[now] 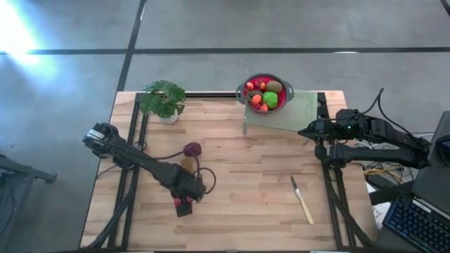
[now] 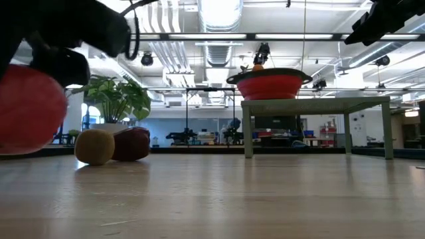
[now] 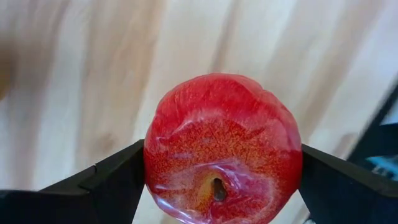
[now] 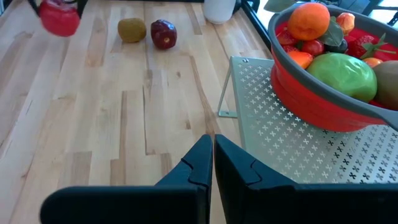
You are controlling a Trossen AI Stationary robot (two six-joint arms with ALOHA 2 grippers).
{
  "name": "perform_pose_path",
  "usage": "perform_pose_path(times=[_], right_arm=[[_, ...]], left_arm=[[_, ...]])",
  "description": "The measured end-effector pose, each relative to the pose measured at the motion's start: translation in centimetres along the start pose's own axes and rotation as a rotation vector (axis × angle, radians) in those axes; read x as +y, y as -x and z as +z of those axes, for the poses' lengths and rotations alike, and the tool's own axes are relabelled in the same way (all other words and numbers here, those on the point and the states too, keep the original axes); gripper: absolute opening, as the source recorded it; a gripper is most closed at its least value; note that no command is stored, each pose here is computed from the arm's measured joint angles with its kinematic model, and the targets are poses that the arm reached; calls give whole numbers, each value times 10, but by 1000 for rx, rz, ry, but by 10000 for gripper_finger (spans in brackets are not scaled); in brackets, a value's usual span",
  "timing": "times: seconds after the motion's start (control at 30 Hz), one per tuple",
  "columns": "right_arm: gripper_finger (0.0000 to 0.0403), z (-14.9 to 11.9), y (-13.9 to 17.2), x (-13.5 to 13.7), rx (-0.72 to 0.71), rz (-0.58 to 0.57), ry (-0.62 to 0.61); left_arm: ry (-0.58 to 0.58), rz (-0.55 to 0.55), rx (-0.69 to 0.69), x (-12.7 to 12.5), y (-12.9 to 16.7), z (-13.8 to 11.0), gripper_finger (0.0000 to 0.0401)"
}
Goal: Pick & Place Fruit
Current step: Put the red apple into the strainer bowl on the shelf
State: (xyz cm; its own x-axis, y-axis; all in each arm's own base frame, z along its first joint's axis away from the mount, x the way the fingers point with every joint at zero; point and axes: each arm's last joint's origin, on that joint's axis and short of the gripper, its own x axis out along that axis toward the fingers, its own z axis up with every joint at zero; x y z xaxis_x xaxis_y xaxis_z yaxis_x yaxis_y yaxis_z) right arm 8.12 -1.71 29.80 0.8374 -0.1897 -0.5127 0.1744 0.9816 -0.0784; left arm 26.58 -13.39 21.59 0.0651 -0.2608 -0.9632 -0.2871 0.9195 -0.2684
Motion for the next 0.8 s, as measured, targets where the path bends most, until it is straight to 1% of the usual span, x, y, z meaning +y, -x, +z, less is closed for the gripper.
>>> perform_pose_path(times=[0.13,0.23,0.3,0.43,0.5,0.57,0.67,0.8], right_arm=[[13,0,0,0,0,0,0],[13,0,0,0,-3,7,-2],[13,2,-1,2,-23,58,-2],[13,15,-5,7,-123,251,23],[13,21,-11,8,-151,280,77],[13,26,-18,10,-160,275,143],[13,33,-31,12,-163,223,196],[13,40,-38,19,-136,150,267]], left_arm=[[-29,-94,-100,-9,1,10,367],[-64,-136,-225,-14,4,21,367],[-107,-142,-338,-17,7,29,367],[-196,-107,-605,-23,17,46,367],[-241,-93,-730,-25,23,55,367],[-275,-81,-841,-26,30,63,367],[-324,-59,-971,-27,40,72,367],[-370,1,-1074,-22,47,82,367]])
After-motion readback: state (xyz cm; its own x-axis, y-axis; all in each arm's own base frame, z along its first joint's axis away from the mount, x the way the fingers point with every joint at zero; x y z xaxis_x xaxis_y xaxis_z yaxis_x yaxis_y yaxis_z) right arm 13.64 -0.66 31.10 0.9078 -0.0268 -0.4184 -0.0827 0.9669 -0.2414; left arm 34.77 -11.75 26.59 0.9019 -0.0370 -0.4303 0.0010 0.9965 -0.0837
